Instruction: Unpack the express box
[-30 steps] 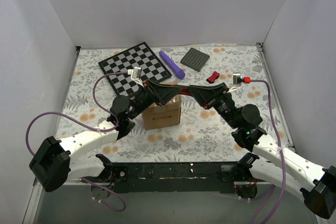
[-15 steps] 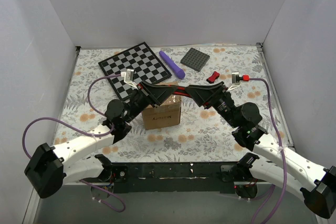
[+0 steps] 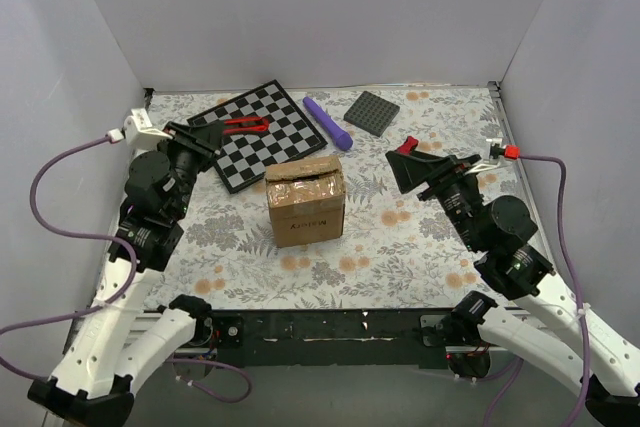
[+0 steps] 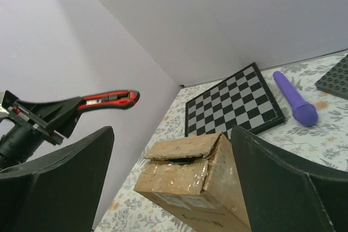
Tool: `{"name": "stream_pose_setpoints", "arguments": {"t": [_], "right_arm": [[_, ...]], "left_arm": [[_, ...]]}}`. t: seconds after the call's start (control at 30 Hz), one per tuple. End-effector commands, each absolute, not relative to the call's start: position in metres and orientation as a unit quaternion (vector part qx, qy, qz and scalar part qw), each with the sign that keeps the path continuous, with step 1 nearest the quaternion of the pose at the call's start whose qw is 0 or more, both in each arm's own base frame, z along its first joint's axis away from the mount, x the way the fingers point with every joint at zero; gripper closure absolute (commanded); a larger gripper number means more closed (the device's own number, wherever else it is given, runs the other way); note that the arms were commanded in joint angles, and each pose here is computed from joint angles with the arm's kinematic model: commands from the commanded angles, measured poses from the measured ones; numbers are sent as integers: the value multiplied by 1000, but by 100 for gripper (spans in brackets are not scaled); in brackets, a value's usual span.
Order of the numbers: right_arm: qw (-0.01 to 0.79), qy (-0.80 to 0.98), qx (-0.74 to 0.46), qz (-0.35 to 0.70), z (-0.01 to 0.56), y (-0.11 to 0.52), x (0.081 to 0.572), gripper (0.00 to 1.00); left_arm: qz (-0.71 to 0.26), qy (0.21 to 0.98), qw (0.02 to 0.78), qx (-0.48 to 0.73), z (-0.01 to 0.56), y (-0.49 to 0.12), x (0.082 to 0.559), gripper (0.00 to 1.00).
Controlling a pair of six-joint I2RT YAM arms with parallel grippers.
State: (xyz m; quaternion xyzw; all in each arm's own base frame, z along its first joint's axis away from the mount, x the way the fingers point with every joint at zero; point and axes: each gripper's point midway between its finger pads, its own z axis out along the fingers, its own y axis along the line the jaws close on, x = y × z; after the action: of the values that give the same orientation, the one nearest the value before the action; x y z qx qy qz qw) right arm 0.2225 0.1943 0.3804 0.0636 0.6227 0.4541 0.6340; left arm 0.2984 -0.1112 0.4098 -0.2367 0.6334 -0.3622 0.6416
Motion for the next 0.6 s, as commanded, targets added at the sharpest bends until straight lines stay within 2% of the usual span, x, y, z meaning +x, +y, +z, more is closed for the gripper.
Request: {"name": "stream_pose_setpoints", "arguments": {"t": [0.0,0.1,0.17,0.27,0.43,0.57], "right_arm": [[659,633,69,401,364,176,228,5],[656,641,53,395,358,177,225,6],[649,651,44,391,351,178,222,6],[637,671,30,378,338,177,219,7],[622,693,20,365,319,177,216,6],[620,694,15,365,313,180,218,7]], "left_arm": [[-196,710,588,-335,299,-46,301,100],[-204,703,572,-370,270,-34,314,100],[-183,719,531,-409,224,-19,319,100],[-209,737,477,-431,182,-25,323,100],[-256,785,404,-393,145,-54,318,100],[-242,811,356,-396,112,-57,309,100]]}}
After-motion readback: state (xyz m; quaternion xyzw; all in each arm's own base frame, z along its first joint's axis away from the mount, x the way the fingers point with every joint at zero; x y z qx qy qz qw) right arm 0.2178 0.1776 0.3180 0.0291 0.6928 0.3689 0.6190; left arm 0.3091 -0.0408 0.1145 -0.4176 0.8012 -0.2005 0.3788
